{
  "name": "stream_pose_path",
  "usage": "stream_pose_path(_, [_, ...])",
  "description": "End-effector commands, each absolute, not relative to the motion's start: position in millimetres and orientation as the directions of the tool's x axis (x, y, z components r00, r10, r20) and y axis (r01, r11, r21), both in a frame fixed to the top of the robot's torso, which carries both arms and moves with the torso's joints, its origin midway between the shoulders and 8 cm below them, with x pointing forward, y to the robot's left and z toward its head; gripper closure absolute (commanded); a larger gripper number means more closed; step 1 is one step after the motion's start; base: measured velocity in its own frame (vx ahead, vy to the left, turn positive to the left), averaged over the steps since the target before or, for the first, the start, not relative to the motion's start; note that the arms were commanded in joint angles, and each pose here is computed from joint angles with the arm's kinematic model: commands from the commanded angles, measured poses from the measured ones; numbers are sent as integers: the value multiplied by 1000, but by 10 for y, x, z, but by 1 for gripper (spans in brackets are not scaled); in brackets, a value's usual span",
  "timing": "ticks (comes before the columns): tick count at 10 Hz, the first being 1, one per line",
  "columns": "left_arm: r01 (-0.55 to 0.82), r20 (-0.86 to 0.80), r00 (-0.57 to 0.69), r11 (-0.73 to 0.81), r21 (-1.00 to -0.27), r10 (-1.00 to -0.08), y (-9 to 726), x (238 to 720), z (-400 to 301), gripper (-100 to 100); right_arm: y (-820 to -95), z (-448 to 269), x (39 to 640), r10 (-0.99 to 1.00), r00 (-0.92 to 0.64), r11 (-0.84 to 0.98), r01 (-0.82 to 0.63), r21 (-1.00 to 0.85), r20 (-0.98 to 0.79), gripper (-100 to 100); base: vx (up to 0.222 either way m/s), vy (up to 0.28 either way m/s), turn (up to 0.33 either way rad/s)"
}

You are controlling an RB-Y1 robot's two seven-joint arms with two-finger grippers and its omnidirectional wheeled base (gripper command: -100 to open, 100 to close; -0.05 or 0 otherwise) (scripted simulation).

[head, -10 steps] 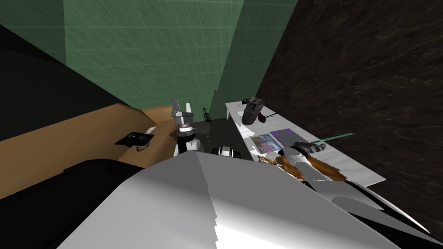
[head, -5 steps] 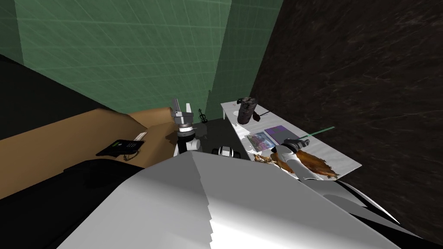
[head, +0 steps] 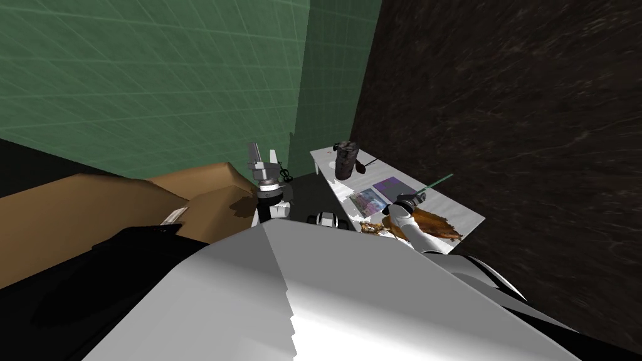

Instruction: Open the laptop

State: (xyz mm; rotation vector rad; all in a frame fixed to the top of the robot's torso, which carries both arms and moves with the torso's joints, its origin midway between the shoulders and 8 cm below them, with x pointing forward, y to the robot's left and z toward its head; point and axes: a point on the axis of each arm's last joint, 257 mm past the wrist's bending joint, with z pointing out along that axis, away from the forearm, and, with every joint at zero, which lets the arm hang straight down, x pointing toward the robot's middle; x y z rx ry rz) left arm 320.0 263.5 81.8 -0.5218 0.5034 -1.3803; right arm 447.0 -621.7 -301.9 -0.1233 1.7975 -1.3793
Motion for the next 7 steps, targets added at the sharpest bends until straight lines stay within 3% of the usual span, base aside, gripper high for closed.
stream_pose_path(1, [778,-30,123,115,-617,-992,2635,3200,818,0,-5880,-2989,4662,-571,-606,408,376,-832,-554,-100,55,-28,-177])
stream_pose_path(7, [778,-30,123,115,-617,-992,2635,3200,818,0,-5083,-2730,5111,-655,-519,422,353,-835,-550,-100,59,-37,-220])
